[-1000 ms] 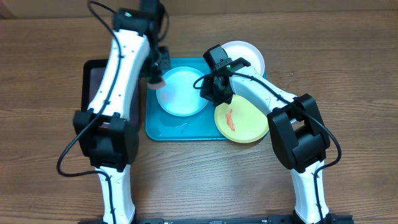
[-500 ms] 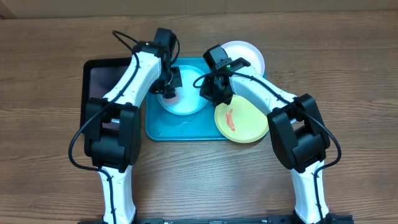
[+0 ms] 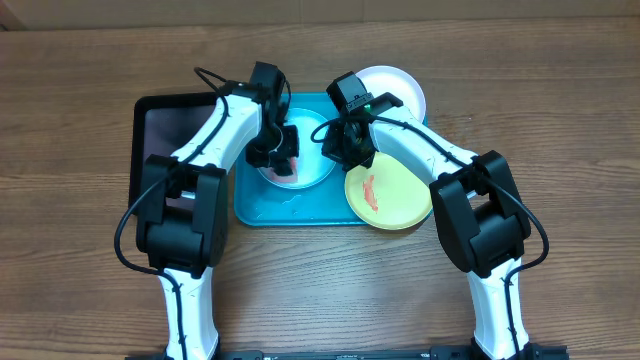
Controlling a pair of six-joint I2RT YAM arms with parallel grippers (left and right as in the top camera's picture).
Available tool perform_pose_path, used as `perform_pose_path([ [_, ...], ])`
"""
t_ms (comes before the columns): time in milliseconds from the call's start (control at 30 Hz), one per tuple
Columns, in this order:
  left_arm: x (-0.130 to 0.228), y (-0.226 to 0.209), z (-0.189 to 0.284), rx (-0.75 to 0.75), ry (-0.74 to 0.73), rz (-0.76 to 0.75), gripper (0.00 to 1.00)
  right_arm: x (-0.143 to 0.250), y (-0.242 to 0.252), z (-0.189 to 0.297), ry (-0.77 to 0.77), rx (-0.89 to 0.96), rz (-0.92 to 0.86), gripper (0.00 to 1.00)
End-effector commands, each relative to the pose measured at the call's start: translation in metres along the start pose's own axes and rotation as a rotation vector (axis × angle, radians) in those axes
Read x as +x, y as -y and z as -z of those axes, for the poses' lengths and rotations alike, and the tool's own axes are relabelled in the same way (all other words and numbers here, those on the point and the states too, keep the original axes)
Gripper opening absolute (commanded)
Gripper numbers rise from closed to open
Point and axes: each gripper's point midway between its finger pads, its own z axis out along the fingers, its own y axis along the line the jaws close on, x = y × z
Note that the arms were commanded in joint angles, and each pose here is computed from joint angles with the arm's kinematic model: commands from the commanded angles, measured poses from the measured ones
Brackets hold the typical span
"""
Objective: Clean dirty plates on tray and stack at the side
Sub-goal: 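Scrub the light-blue plate with the sponge in the left gripper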
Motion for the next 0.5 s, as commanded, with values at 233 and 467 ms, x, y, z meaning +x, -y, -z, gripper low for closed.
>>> perform_pose_path([
  [233, -0.035, -0.04, -0.001, -0.289, 0.205, 0.086, 0.04, -0.001, 0.001, -0.001, 0.013, 0.017, 0.004, 0.04],
  [467, -0.048, -0.079, 0.021, -0.525, 0.354, 0.243, 0.04, 0.0, 0.002, -0.001, 0.011, 0.02, 0.022, 0.04],
])
